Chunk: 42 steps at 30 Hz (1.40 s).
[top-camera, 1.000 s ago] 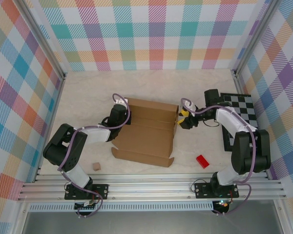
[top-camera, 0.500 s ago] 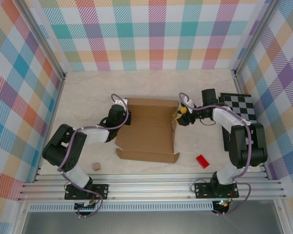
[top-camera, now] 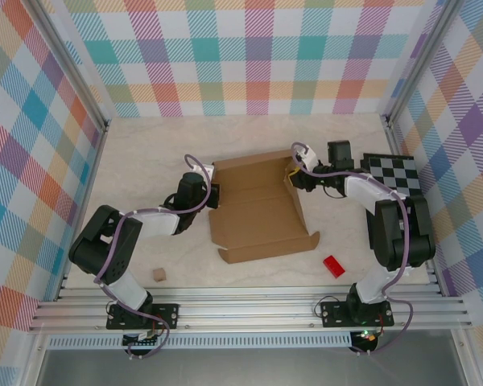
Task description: Fold the paper box
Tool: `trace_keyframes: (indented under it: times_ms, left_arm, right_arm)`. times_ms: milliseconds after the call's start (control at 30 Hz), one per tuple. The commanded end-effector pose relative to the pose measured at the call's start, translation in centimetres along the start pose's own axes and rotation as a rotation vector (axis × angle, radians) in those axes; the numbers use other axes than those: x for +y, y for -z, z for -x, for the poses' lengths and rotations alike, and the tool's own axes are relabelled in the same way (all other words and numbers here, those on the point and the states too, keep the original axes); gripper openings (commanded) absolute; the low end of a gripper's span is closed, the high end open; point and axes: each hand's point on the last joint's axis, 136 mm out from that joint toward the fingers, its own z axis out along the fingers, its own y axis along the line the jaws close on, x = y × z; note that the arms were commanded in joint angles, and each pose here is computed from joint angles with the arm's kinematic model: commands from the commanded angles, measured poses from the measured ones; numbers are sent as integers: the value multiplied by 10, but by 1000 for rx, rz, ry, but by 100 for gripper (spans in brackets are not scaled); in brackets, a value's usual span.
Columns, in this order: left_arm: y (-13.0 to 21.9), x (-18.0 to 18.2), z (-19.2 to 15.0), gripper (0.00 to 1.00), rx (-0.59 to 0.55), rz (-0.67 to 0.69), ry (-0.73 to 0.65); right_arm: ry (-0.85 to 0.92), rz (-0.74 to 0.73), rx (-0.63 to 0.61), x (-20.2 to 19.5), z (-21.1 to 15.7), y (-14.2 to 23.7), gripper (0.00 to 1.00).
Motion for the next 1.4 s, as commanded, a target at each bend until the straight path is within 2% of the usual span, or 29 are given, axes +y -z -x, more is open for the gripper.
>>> trace_keyframes:
  times_ms: [0, 133, 167, 233, 333, 467, 533, 600, 700, 833, 967, 1033, 1100, 1167, 1300, 1367]
  left_arm:
    - [15, -64, 32, 0, -85, -285, -45]
    - [16, -66, 37, 0, -93, -294, -34]
    - [17, -67, 38, 0, -94, -297, -29]
    - [18, -67, 42, 0, -93, -293, -20]
    - [14, -49, 40, 0, -50, -185, -1]
    - [14, -5, 32, 0, -22, 69, 10]
    - [17, 12, 30, 0, -26, 150, 8]
    - [18, 20, 30, 0, -31, 178, 10]
    - [16, 16, 32, 0, -37, 148, -20]
    - [16, 21, 34, 0, -39, 177, -22]
    - [21, 31, 36, 0, -52, 236, -14]
    - [24, 39, 37, 0, -57, 280, -12]
    - [26, 46, 37, 0, -55, 310, -6]
    - [24, 49, 37, 0, -50, 316, 7]
    - [21, 49, 35, 0, -47, 305, 20]
    - [20, 49, 35, 0, -45, 301, 23]
  right_arm:
    - [-15, -3, -10, 4, 6, -13, 21]
    - [-21, -28, -11, 0, 7, -13, 19]
    - [-15, -18, -15, 2, 7, -13, 21]
    - [7, 22, -19, 8, 7, -12, 37]
    - [10, 52, -9, 8, 3, -2, 41]
    - [-80, 52, -43, -11, -4, 32, 46]
    - [-98, 53, -50, -15, -10, 49, 49]
    - [-98, 51, -62, -15, -14, 63, 50]
    - [-88, 37, -115, -15, -11, 75, 53]
    - [-127, 3, -129, -21, -4, 79, 53]
    - [-234, -182, -98, -37, -17, 90, 53]
    - [-344, -285, -109, -45, -18, 103, 52]
    - [-498, -330, -118, -42, -17, 115, 48]
    - [-632, -349, -104, -28, -19, 121, 40]
    - [-645, -338, 1, 22, -24, 108, 34]
    - [-675, -275, 32, 49, -27, 89, 31]
